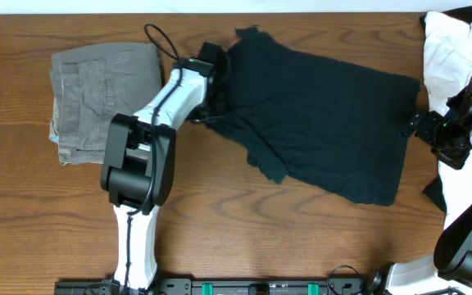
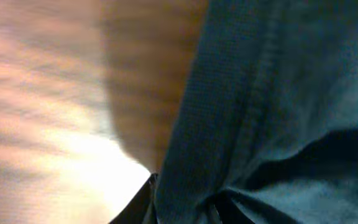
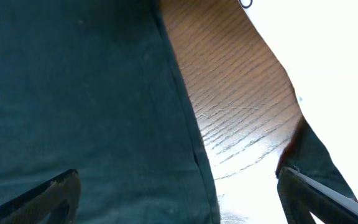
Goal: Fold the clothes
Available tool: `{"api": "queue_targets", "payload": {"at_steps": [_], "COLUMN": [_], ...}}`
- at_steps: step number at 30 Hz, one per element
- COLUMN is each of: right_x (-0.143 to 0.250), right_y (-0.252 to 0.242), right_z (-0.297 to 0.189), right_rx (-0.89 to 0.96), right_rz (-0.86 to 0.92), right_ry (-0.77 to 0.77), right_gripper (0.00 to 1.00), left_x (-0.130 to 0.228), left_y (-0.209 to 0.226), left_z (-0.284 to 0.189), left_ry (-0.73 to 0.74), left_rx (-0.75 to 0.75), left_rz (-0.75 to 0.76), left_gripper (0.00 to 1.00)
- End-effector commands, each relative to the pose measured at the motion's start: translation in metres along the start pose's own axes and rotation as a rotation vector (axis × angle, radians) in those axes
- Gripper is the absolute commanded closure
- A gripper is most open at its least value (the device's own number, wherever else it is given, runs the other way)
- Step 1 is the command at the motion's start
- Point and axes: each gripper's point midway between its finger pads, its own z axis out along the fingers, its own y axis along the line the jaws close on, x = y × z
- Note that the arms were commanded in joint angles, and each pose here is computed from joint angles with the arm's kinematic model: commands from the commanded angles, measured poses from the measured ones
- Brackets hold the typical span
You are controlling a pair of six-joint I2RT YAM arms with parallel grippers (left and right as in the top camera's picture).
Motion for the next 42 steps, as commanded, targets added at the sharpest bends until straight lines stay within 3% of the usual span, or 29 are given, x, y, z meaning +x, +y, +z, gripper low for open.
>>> {"api": "queue_targets", "payload": {"at_steps": [1, 9, 22, 26, 31, 35, 40, 42], "right_x": [0.0, 0.0, 0.0, 0.0, -0.003, -0.02, -0.027, -0.03], "right_y": [0.003, 0.003, 0.003, 0.003, 0.004, 0.013, 0.044, 0.049], "right_z": [-0.001, -0.001, -0.001, -0.001, -0.001, -0.002, -0.007, -0.01], "right_rx": [-0.006, -0.005, -0.005, -0.005, -0.009, -0.053, -0.221, -0.227], "right_rz": [-0.013, -0.013, -0.013, -0.013, -0.014, 0.004, -0.076, -0.112], "right_ry": [-0.002, -0.003, -0.002, -0.003, -0.015, -0.081, -0.104, -0.121], "right_gripper": [0.01, 0.01, 0.01, 0.01, 0.01, 0.01, 0.02, 0.26], "left_x": [-0.012, -0.022, -0.024, -0.019, -0.006, -0.006, -0.015, -0.015], "left_y": [0.035, 0.048, 0.026, 0.026, 0.008, -0.014, -0.043, -0.05], "left_z": [-0.014, -0.027, -0.128, -0.128, -0.119, -0.122, -0.132, -0.134], "left_ry": [-0.049, -0.077, -0.227, -0.21, -0.136, -0.126, -0.18, -0.195], "left_rx": [-0.125, -0.13, 0.06, 0.066, 0.168, 0.294, 0.412, 0.419], "left_rz": [-0.001, -0.005, -0.017, -0.015, -0.001, 0.015, 0.1, 0.131], "left_gripper": [0.74, 0.36, 0.33, 0.38, 0.7, 0.79, 0.8, 0.8]}}
